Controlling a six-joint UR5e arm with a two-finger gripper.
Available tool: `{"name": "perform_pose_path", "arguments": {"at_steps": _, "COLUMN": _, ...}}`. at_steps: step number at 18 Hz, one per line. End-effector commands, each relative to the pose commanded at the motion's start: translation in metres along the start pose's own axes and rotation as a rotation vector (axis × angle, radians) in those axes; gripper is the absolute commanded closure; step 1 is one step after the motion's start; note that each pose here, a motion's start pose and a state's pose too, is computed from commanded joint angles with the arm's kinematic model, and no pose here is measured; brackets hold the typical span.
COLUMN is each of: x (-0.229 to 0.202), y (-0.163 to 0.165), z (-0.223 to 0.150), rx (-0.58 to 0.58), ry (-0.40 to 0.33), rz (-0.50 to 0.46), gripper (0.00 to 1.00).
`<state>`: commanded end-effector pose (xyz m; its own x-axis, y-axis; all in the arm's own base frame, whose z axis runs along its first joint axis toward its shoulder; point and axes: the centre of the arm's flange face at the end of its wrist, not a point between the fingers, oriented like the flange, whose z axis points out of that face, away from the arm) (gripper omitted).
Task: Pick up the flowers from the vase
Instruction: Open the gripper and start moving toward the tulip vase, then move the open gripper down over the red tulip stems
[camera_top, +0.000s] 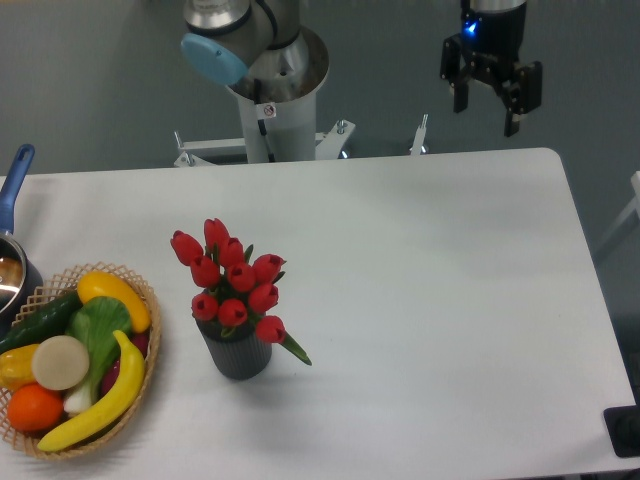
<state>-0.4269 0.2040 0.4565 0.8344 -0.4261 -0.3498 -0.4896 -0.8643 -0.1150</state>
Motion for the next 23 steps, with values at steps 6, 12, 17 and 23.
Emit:
{"name": "perform_pose_path", "arguments": {"at_steps": 6, "x": 0.001, "y": -0.002, "z": 0.001, "rx": 0.004, "ry": -0.001, "rz": -0.078, "gripper": 0.0}}
{"name": "perform_pose_path", "arguments": {"at_steps": 12, "x": 0.004, "y": -0.013, "z": 0.011, "rx": 0.127, "ry": -0.004, "rz": -0.281, "gripper": 0.0}}
{"name": "perform_pose_path", "arguments": {"at_steps": 17, "x": 0.003, "y": -0.031, "z": 0.019, "rx": 0.174, "ry": -0.009, "rz": -0.365, "gripper": 0.0}}
{"name": "perform_pose_path", "arguments": {"at_steps": 23, "x": 0.004, "y": -0.06, "z": 0.039, "rx": 0.26, "ry": 0.043, "rz": -0.473, "gripper": 0.0}}
